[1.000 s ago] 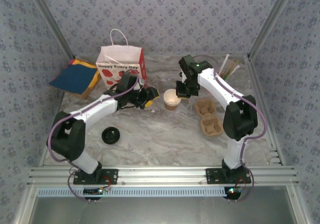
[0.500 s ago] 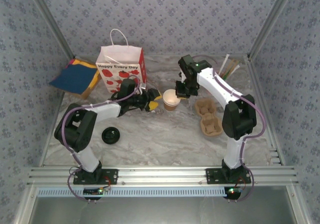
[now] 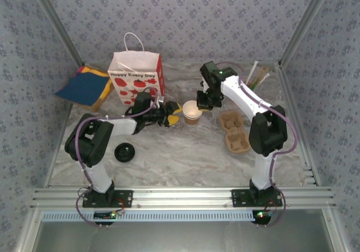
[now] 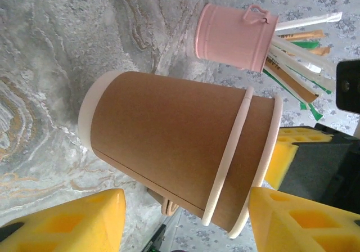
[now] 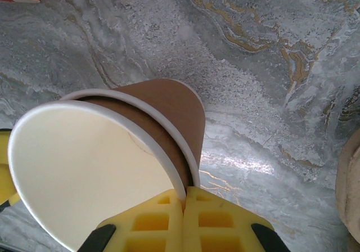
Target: Pack the takeout coffee
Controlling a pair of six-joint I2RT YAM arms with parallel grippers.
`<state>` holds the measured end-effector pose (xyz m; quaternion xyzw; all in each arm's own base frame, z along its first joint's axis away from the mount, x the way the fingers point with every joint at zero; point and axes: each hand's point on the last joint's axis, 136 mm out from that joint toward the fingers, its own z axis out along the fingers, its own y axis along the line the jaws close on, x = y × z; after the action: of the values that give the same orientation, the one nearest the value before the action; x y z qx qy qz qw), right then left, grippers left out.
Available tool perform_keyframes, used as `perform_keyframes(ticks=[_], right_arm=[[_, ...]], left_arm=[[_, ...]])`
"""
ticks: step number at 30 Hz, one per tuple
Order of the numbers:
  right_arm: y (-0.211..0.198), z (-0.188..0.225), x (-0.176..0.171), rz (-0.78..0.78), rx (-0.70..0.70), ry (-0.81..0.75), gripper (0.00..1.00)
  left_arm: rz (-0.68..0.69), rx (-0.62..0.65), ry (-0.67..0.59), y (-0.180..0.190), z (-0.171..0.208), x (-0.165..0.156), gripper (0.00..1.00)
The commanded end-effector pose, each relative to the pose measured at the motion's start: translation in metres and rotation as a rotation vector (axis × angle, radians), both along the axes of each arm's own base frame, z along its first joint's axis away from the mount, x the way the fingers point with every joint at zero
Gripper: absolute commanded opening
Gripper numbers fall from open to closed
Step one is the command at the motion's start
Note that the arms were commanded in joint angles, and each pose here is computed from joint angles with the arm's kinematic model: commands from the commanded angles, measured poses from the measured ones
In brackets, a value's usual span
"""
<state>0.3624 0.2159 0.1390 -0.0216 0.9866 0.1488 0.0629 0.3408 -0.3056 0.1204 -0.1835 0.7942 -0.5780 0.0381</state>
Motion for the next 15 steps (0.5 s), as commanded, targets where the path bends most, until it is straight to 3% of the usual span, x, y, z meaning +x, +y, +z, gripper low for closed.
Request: perform_keyframes(ticks=[1, 15], right_arm=[[0.000, 0.004, 0.001, 0.010, 0.009, 0.011, 0.00], [-0.001, 0.006, 0.001, 0.013, 0.010, 0.010, 0.00]], left_arm=[[-0.013, -0.032, -0.012, -0.001, 0.002, 0.000, 0.60], [0.015, -0.035, -0.038, 0.010, 0.013, 0.005, 0.61]])
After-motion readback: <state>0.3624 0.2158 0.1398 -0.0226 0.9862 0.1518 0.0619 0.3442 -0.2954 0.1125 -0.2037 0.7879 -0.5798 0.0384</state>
